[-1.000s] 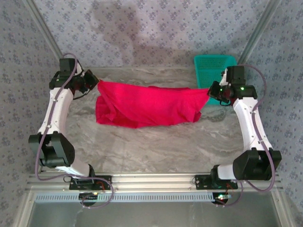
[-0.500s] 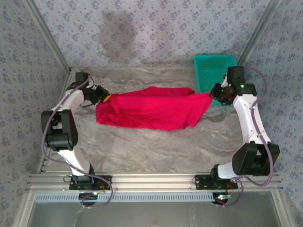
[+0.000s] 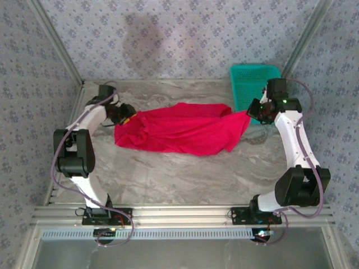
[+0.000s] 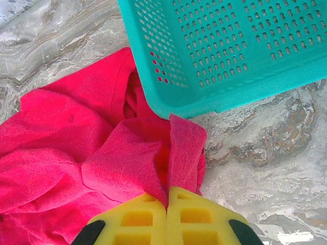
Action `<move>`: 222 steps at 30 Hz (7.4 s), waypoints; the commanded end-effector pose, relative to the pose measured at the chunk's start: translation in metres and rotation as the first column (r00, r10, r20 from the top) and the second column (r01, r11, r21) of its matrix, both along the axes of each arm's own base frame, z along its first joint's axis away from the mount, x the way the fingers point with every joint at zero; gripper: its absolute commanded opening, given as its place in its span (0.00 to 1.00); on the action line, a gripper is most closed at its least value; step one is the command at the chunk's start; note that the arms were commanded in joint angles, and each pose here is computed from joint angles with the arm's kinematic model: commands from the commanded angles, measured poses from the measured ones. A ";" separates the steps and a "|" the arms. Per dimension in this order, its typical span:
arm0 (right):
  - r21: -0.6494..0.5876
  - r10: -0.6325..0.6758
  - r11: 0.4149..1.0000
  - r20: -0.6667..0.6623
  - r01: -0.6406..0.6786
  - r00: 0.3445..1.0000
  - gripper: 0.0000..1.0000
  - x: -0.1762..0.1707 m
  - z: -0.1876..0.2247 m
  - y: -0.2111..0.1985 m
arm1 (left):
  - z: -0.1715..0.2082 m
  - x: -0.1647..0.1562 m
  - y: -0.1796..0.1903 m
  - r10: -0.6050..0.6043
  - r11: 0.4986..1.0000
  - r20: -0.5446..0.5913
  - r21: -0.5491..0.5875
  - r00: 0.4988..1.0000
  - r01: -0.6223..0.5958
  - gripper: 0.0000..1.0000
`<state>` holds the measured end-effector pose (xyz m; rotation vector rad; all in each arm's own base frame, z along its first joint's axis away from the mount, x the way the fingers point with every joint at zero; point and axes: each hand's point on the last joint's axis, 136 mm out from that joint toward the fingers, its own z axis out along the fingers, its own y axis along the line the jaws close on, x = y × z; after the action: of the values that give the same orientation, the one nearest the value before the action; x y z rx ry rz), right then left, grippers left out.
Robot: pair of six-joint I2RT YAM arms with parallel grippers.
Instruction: Fold the inside-out t-shirt
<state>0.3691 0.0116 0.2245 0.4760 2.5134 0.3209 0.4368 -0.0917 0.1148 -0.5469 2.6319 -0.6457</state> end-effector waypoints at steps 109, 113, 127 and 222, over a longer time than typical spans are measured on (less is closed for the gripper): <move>0.365 -0.128 0.880 0.798 -0.303 0.588 0.00 0.017 0.379 0.030 | 0.498 -0.060 0.087 0.299 0.921 0.809 -0.383 0.506 0.068 0.00; 0.289 -0.104 0.895 0.875 -0.339 0.472 0.00 -0.026 0.421 0.032 | 0.539 -0.102 0.102 0.323 0.938 0.862 -0.347 0.391 -0.010 0.00; 0.194 -0.092 0.952 0.919 -0.237 0.383 0.00 -0.064 0.441 0.013 | 0.545 -0.138 0.121 0.310 0.949 0.900 -0.277 0.306 -0.148 0.00; 0.194 0.501 0.863 -0.202 -0.467 0.842 0.03 -0.072 -0.123 0.240 | 0.012 -0.179 -0.185 -0.467 0.856 0.298 -0.086 0.833 0.510 0.43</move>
<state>0.2950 0.2527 0.0975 -0.1256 2.7971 0.6599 0.2518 -0.2458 0.0994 0.0060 2.5769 -0.9138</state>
